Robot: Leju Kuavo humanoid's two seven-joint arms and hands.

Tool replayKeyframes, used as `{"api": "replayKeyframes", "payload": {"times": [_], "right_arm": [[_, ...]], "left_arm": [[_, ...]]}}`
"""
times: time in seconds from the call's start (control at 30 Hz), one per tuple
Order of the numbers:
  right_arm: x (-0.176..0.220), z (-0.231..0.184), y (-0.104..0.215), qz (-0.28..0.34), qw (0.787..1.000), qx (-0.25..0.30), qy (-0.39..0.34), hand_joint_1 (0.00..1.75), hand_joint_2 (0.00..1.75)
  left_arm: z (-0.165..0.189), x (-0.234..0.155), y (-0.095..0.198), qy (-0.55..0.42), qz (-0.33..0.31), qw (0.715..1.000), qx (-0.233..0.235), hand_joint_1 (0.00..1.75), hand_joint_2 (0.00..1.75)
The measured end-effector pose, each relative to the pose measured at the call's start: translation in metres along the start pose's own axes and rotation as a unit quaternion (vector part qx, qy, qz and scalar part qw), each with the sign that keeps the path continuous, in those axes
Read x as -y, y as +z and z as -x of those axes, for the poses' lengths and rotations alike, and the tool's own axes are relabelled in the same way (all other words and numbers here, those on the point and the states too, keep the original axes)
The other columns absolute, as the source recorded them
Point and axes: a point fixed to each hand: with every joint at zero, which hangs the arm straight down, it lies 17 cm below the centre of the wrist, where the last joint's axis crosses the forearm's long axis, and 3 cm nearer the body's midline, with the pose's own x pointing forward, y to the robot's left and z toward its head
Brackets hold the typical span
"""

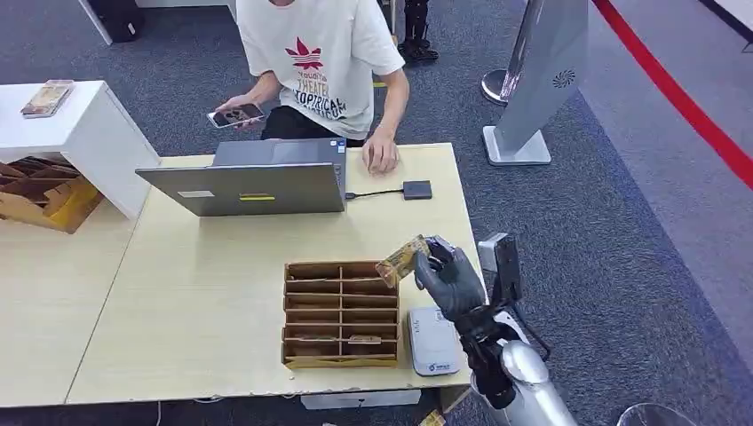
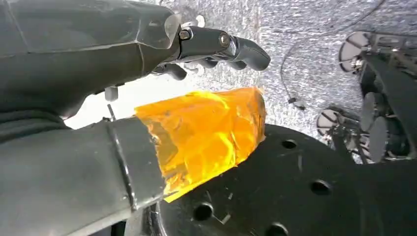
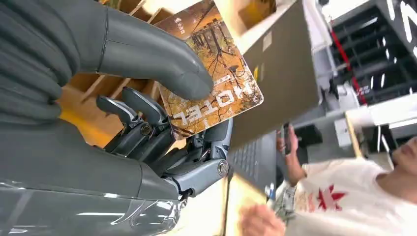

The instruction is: Pass the card to the sensor for recognition and then transmit it.

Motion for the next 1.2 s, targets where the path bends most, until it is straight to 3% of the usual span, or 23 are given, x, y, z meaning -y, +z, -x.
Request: {"api": "replayKeyframes", "payload": {"times": [0.37, 0.87, 1.2], "right_arm": [[0.041, 0.002, 0.027, 0.046, 0.998, -0.003, 0.046, 1.75, 1.75], [0.042, 0.032, 0.032, 0.049, 0.979, -0.041, 0.194, 1.75, 1.75], [0.049, 0.048, 0.035, 0.056, 0.968, -0.059, 0.238, 1.75, 1.75]], "left_arm": [[0.001, 0.003, 0.000, 0.021, 0.002, 1.000, -0.002, 0.00, 0.00], [0.001, 0.005, 0.000, 0.026, 0.004, 1.000, -0.003, 0.00, 0.00], [0.001, 0.005, 0.000, 0.027, 0.003, 1.000, -0.004, 0.00, 0.00]]}}
